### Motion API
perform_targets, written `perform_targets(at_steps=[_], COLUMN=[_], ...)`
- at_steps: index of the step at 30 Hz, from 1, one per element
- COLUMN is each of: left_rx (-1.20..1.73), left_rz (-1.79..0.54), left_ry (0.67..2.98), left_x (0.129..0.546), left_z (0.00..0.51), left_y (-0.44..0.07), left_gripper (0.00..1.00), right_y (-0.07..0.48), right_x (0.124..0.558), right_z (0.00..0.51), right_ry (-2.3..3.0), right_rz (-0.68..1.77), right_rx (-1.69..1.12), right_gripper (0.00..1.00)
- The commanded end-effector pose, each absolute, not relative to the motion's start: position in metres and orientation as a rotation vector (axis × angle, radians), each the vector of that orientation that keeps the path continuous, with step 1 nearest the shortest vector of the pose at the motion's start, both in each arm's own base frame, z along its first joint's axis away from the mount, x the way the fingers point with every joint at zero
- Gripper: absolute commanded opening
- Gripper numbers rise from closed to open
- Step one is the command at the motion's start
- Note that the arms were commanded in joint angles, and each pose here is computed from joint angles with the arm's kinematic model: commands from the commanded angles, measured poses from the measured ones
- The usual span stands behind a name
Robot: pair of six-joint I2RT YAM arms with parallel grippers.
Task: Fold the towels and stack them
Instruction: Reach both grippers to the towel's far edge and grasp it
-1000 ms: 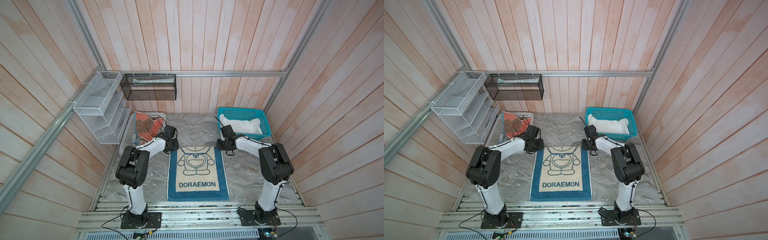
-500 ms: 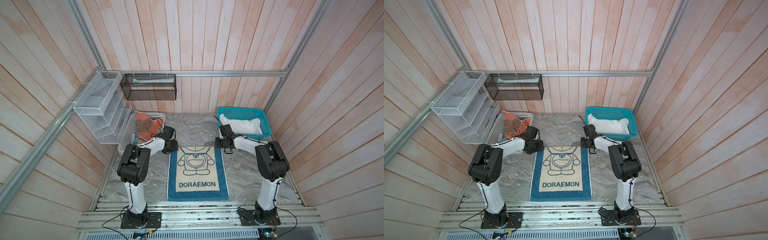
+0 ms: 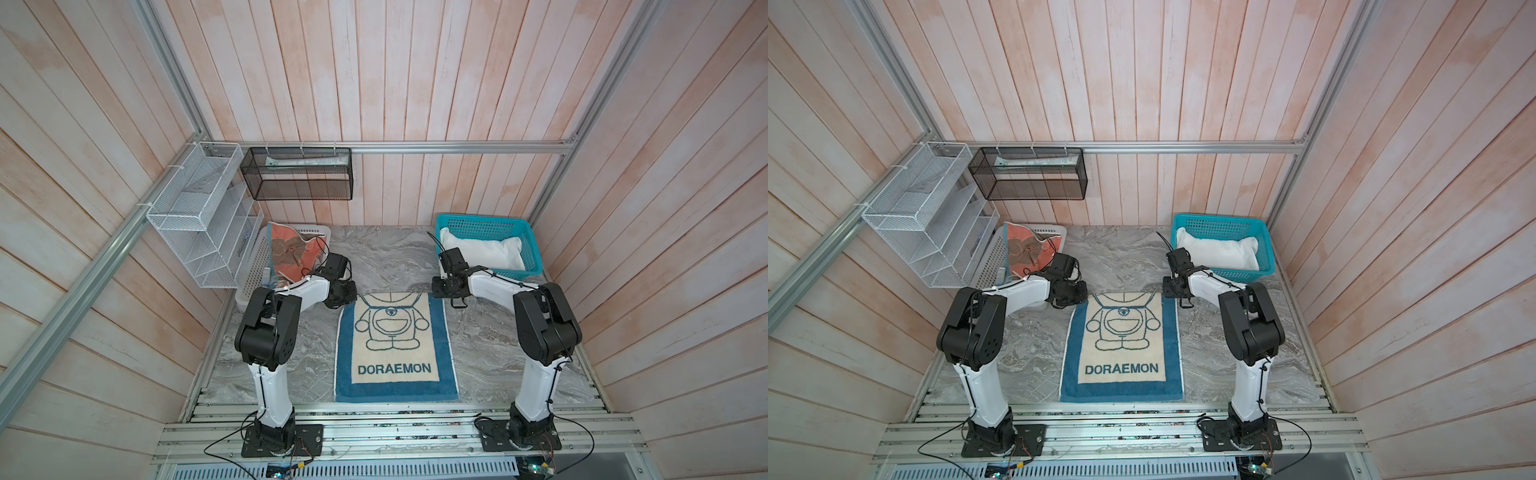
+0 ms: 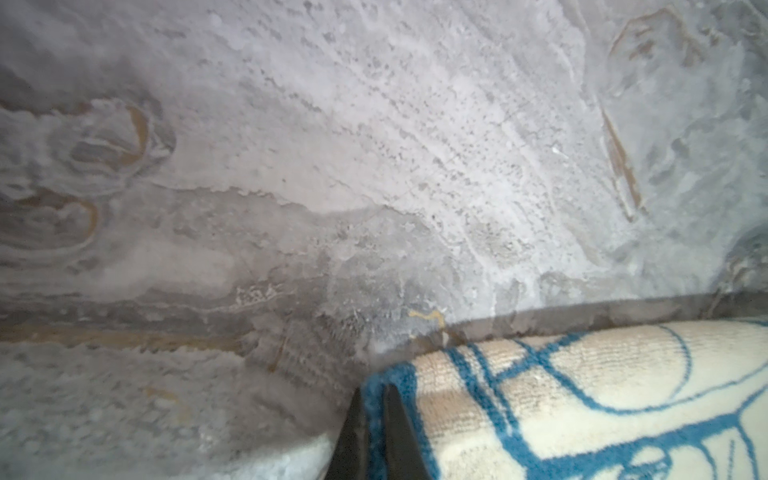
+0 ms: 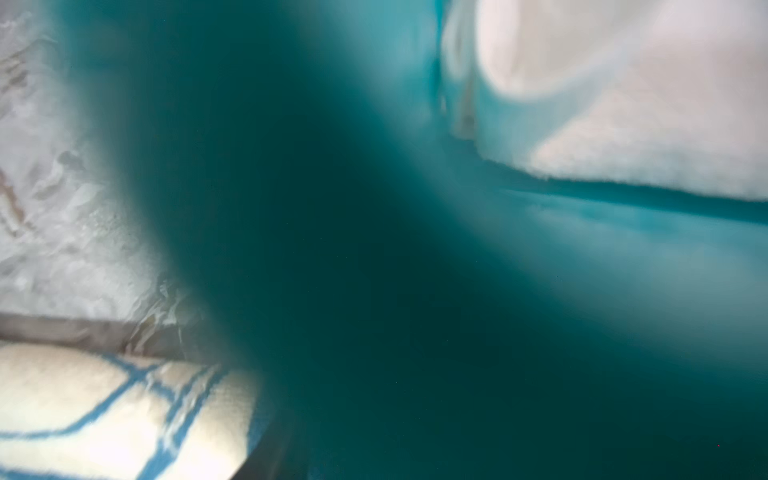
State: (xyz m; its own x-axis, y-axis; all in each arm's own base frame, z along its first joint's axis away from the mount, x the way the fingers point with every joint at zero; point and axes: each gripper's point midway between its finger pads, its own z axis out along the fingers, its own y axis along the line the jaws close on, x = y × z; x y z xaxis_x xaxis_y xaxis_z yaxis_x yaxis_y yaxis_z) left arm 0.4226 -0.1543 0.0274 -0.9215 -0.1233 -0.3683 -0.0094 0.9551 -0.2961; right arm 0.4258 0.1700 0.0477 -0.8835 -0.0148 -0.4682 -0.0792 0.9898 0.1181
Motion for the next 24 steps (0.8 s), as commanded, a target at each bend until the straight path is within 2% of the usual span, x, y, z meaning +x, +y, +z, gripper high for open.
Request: perform_targets(at_steps=[1,4,7,12,19,24], left_rx=[-0.063,-0.038,-0.007,0.05,0.18,0.235], left_rz=[-0.441,-0.477,-0.531,-0.572,-0.596,-0.647], left_ry=[2.688,2.671,2.658,2.668,2.689,2.666], left_x=[0.421,0.42,0.42,0.412,0.389,0.384], left_z=[0.038,0.042,0.045,0.045,0.041,0.048], left_y=[-0.156,-0.161,-0.169,-0.185,-0.217,-0.229], left_gripper=[0.03,0.02,0.0,0.0,0.0,0.0], right_y=[0.168,0.18,0.179,0.164,0.147,0.144], right_x=[0.412,0.395,0.383,0.382,0.378,0.379], right_z=[0.081,0.091,0.079,0.055,0.056,0.061], right_ry=[2.633,2.572,2.555,2.591,2.577,2.559], right_rz=[0.138,0.141,0.179,0.128,0.155,0.336], right_rx=[-0.072,-0.072,-0.003,0.073,0.17,0.284], right_gripper=[0.44,0.44,0.44,0.44,0.44,0.44])
